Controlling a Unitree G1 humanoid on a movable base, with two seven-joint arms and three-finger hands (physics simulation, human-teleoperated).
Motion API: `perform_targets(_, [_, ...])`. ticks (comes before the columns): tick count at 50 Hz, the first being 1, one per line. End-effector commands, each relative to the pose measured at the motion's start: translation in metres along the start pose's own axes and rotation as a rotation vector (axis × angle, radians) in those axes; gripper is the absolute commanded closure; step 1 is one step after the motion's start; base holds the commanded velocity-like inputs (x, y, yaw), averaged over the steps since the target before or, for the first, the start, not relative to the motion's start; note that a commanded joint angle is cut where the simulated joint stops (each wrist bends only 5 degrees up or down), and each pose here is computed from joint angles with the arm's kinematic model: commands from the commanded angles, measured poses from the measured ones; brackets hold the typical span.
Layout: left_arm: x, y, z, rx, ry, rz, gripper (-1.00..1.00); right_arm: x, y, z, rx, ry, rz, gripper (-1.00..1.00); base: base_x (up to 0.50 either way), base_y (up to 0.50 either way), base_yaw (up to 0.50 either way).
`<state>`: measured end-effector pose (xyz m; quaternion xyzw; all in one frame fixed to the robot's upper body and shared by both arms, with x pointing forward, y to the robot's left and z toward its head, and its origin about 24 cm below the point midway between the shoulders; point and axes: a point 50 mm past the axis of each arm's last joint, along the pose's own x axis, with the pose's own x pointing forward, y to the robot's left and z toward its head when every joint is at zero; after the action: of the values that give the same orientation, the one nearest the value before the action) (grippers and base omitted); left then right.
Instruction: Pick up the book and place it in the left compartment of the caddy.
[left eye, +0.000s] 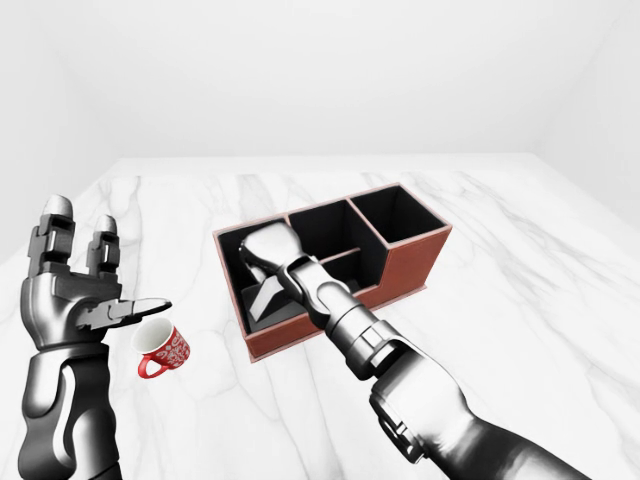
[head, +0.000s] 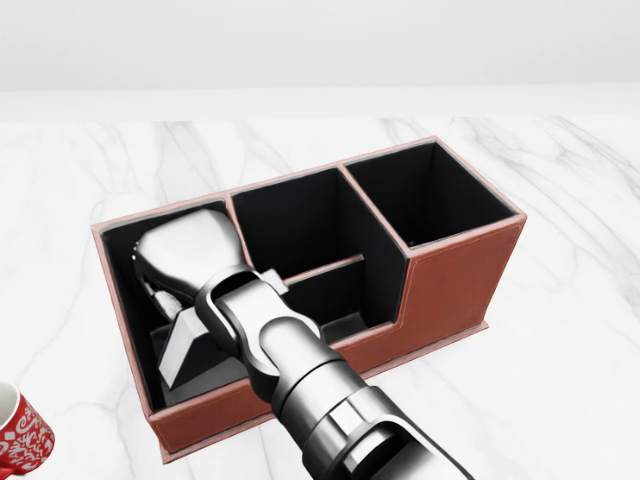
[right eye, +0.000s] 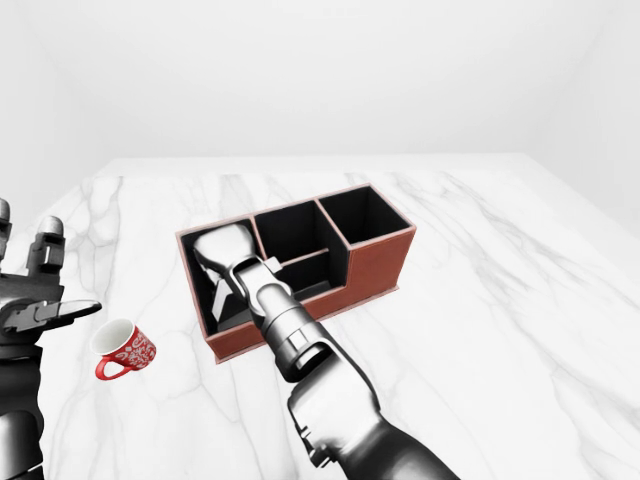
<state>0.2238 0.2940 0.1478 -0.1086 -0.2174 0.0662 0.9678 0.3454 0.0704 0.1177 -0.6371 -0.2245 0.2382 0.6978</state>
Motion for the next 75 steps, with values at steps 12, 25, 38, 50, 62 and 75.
perform_targets(12, [0.000,0.000,0.002,-0.002,-0.007,-0.001,-1.00,-0.002,0.008,0.005,-0.046,-0.006,-0.035,1.00,0.00,0.00,0.00])
perform_targets(25, [0.000,0.000,0.002,-0.004,-0.008,-0.002,-1.00,-0.005,0.016,0.012,-0.063,-0.016,-0.020,1.00,0.00,0.00,0.00])
perform_targets(38, [-0.002,0.000,0.004,-0.004,-0.014,-0.002,-1.00,-0.005,0.016,0.013,-0.057,-0.014,-0.021,1.00,0.00,0.00,0.00])
perform_targets(50, [-0.001,0.000,0.002,-0.004,-0.010,-0.003,-1.00,-0.006,0.005,0.020,-0.037,-0.018,-0.038,-1.00,0.00,0.00,0.00])
perform_targets(62, [0.000,0.000,-0.001,-0.004,0.001,-0.003,-1.00,-0.047,-0.049,0.035,0.009,-0.040,-0.086,-1.00,0.00,0.00,0.00])
perform_targets(75, [0.000,-0.003,-0.002,-0.001,0.007,-0.009,-1.00,-0.092,-0.100,0.038,0.012,-0.022,-0.158,-1.00,0.00,0.00,0.00])
